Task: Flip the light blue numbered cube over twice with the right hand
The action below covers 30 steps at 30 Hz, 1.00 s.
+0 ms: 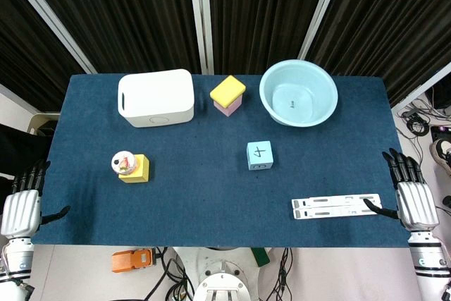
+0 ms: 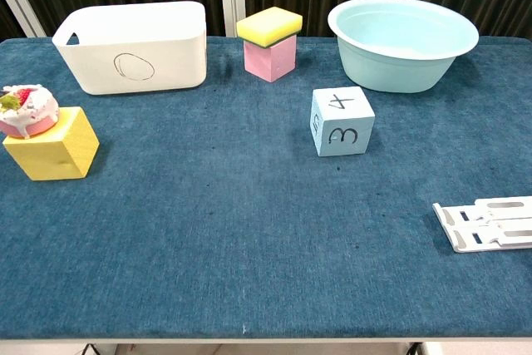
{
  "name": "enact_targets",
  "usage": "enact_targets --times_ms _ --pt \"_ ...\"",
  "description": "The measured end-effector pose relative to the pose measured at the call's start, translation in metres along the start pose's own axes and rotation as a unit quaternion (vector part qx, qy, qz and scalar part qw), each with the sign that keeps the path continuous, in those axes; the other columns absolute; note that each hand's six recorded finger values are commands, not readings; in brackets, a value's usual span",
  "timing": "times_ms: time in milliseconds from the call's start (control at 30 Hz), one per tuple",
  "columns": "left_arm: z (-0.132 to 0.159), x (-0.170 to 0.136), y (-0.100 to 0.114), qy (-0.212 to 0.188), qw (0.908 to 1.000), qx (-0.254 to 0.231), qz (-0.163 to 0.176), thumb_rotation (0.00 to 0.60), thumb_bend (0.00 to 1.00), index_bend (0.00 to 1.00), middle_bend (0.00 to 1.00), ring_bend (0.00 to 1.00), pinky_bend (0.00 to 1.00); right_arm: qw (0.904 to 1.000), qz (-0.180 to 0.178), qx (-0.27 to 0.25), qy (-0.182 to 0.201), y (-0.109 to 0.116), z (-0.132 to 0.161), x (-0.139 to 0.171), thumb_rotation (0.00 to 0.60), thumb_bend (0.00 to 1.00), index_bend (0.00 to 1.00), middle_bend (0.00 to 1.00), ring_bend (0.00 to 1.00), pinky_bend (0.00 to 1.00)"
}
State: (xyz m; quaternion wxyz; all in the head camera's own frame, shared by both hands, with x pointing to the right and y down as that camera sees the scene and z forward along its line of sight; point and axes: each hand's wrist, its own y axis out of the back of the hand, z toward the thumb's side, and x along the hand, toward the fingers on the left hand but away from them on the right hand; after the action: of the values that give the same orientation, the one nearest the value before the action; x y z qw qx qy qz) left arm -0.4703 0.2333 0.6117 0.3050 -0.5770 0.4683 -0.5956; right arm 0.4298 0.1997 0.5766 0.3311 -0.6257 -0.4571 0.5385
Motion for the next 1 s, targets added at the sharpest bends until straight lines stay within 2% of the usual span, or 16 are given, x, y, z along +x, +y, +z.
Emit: enact_targets --times_ms 267,467,700,1000 --pt "0.002 0.003 -0.004 -0.007 1.0 -0.001 -0.005 0.6 0.0 0.01 0.0 0.0 0.0 0.9997 0.013 0.009 0.018 -0.003 0.013 -0.005 0.534 0.24 0.0 0.04 0.0 0.0" --pt "0.001 0.005 -0.006 -0.009 0.9999 -0.002 -0.006 0.6 0.0 0.01 0.0 0.0 0.0 0.9955 0.052 0.043 0.066 -0.011 0.051 -0.03 0.535 0.24 0.0 0.04 0.0 0.0" --pt "0.001 0.006 -0.009 -0.011 0.9999 0.0 -0.012 0.6 0.0 0.01 0.0 0.0 0.0 0.9797 0.104 0.126 0.116 -0.027 0.111 -0.074 0.533 0.24 0.0 0.04 0.0 0.0" --pt "-0.004 0.006 -0.007 -0.004 0.9999 0.003 -0.011 0.6 0.0 0.01 0.0 0.0 0.0 0.9568 0.178 0.196 0.12 -0.066 0.181 -0.117 0.534 0.24 0.0 0.03 0.0 0.01"
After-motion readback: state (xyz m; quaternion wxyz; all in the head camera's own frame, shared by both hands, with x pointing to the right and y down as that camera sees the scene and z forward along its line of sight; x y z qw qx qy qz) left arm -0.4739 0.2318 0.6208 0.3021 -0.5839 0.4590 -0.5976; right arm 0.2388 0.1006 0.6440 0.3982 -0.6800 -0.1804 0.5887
